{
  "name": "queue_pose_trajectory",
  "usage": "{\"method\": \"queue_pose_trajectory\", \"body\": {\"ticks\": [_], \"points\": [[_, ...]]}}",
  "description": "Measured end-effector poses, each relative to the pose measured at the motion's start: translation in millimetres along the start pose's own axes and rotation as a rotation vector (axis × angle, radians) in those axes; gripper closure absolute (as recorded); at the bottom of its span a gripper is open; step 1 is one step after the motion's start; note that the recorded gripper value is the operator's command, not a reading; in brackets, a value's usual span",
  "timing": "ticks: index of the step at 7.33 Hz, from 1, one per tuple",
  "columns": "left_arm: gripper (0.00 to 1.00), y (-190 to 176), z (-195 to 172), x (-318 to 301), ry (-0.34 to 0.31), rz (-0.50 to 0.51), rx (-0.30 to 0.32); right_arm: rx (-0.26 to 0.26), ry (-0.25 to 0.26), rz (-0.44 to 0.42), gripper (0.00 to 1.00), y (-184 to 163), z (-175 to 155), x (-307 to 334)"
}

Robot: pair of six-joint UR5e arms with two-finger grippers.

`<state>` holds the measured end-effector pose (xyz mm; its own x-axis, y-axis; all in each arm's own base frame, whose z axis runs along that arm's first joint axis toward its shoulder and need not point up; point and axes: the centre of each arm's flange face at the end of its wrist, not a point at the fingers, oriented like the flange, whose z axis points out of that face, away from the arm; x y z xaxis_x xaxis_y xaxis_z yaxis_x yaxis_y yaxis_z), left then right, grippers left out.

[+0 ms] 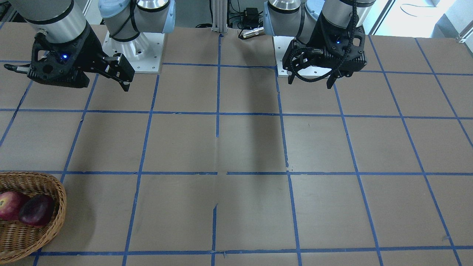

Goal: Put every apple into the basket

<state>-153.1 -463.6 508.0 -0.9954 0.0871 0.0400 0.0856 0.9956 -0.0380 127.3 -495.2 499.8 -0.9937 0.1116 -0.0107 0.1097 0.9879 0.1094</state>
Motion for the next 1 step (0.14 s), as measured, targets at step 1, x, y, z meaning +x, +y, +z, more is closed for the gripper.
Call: {"method": "queue_pose_trajectory", "body": {"ticks": [1], "points": [[0.00,0.0,0.0,0.0,0.000,0.000,0.000,0.000,-0.011,0.001,0.00,0.3,-0.6,-1.0]]}}
